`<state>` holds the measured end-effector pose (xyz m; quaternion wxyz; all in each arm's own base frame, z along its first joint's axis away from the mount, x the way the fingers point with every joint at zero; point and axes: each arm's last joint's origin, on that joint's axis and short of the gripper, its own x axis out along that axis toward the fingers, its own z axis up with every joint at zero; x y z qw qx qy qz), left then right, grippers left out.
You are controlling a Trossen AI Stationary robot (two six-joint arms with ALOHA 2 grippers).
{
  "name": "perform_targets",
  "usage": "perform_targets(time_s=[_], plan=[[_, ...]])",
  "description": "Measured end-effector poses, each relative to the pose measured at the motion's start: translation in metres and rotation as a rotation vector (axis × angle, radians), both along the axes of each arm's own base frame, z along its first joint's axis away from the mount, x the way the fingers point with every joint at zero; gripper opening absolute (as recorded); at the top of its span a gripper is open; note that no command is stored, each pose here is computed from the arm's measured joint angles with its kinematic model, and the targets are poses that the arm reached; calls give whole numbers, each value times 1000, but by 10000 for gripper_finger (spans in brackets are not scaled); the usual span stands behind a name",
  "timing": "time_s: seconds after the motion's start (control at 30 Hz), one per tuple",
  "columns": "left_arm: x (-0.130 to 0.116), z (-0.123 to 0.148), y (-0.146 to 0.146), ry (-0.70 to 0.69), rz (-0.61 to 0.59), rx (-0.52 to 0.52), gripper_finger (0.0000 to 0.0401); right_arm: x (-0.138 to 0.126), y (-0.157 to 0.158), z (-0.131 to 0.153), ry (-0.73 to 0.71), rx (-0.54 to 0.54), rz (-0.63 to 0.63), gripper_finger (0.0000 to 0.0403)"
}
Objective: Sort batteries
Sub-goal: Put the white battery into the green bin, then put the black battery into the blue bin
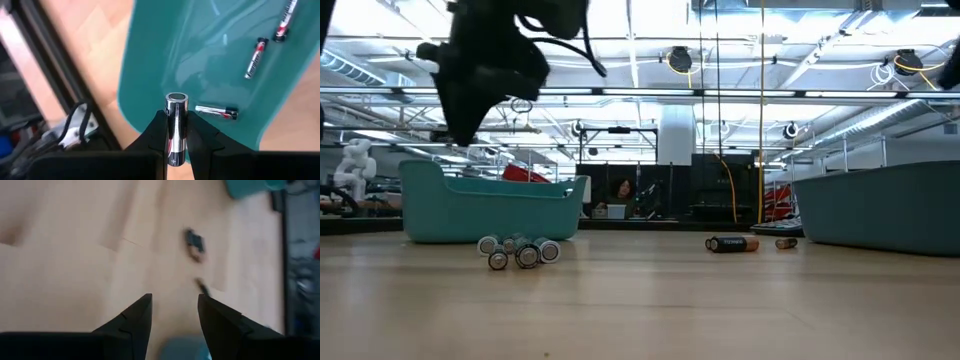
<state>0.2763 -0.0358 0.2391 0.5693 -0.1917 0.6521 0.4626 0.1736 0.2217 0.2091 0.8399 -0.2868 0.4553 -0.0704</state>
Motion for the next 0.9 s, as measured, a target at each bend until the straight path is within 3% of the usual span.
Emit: perform_targets(time_s=[0.13,0.27,0.37,0.47,0.63,0.77,0.9], plan=[[-1,-10,-4,-84,-62,-26,96,2,-13,4,-1,-40,-102,150],[5,-23,-6,-149,-196,-30,148,3,-19,15,2,34,-204,150],[4,-28,-4,-139,-229,20,175,5,-17,29,-18,83,-235,150],[1,-27,-4,-119,-239,68,192,9,-12,41,-59,38,-134,150],[-1,-26,-13,-116,-291,97,196,32,-15,41,39,-50,87,150],[-4,-26,-16,-69,-371,116,197,71,-40,43,45,-21,92,150],[-14,-23,-15,10,-339,176,197,101,-75,46,25,-35,32,150]])
